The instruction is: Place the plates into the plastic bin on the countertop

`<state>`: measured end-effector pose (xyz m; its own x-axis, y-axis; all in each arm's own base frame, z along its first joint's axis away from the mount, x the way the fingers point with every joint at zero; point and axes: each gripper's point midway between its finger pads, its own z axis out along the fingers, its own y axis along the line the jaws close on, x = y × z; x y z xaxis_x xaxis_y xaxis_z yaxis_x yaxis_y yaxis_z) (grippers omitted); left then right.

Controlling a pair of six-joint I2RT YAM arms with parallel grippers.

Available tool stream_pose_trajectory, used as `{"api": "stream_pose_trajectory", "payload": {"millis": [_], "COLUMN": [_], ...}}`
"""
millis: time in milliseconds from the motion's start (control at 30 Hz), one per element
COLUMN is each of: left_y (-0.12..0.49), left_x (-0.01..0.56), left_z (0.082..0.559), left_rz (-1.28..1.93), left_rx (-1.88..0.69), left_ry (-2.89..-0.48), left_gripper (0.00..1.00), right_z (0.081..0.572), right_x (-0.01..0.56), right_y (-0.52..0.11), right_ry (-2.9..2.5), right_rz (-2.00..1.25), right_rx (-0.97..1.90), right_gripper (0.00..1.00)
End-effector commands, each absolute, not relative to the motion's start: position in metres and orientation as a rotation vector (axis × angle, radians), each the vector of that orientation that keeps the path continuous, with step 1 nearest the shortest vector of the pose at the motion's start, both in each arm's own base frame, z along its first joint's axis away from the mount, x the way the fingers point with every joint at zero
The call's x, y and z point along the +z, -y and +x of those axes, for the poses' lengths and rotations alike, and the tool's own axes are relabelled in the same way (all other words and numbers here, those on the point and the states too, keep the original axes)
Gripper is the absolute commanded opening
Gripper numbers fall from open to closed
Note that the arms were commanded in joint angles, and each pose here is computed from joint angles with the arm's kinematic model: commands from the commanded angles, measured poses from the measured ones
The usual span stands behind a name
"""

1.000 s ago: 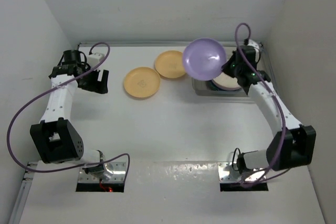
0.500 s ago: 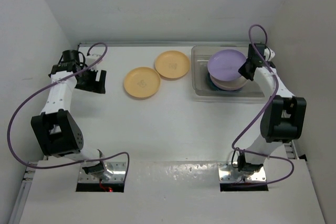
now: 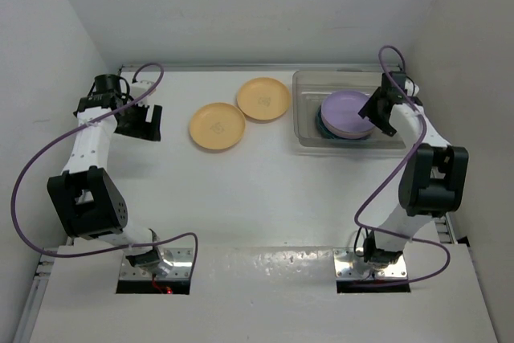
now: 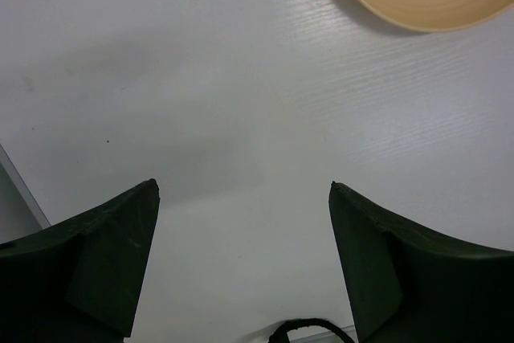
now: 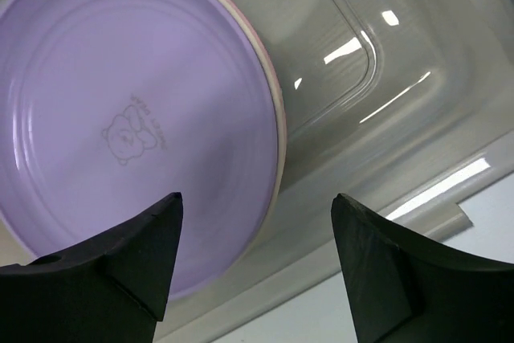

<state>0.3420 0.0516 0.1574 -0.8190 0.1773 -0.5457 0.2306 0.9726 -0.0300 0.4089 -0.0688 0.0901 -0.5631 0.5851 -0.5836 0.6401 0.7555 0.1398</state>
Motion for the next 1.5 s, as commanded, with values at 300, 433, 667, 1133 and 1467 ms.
{"api": "stream_pose_trajectory", "payload": {"millis": [300, 433, 667, 1133, 1467], "left_y": [-0.031, 0.015, 0.027, 0.076, 0.163], "left_x": [0.168, 0.159, 0.080, 0.060, 0.190], "left_z": [0.364, 0.399, 0.473, 0.452, 0.405], "left_rz": [0.309, 0.388, 0.349, 0.536, 0.840], "left_rx": [-0.224, -0.329, -0.185, -0.449, -0.577], "left_ry": [-2.482, -2.439, -2.598, -2.595, -2.250], "left_gripper": [0.87, 0.84, 0.74, 0.00, 0.00], "right_z": [0.414, 0.404, 0.390, 0.358, 0.357], "right_x": [0.193, 0.191, 0.188, 0.195, 0.189], "right_y": [-0.083, -0.152, -0.167, -0.175, -0.274], "right_ry": [-2.173, -2.155, -2.194, -2.160, -2.103], "right_rz": [0.271, 0.162, 0.077, -0.133, -0.461], "right_rx": [-0.024, 0.134, 0.080, 0.212, 0.500], "right_gripper": [0.77, 0.77, 0.77, 0.77, 0.68]}}
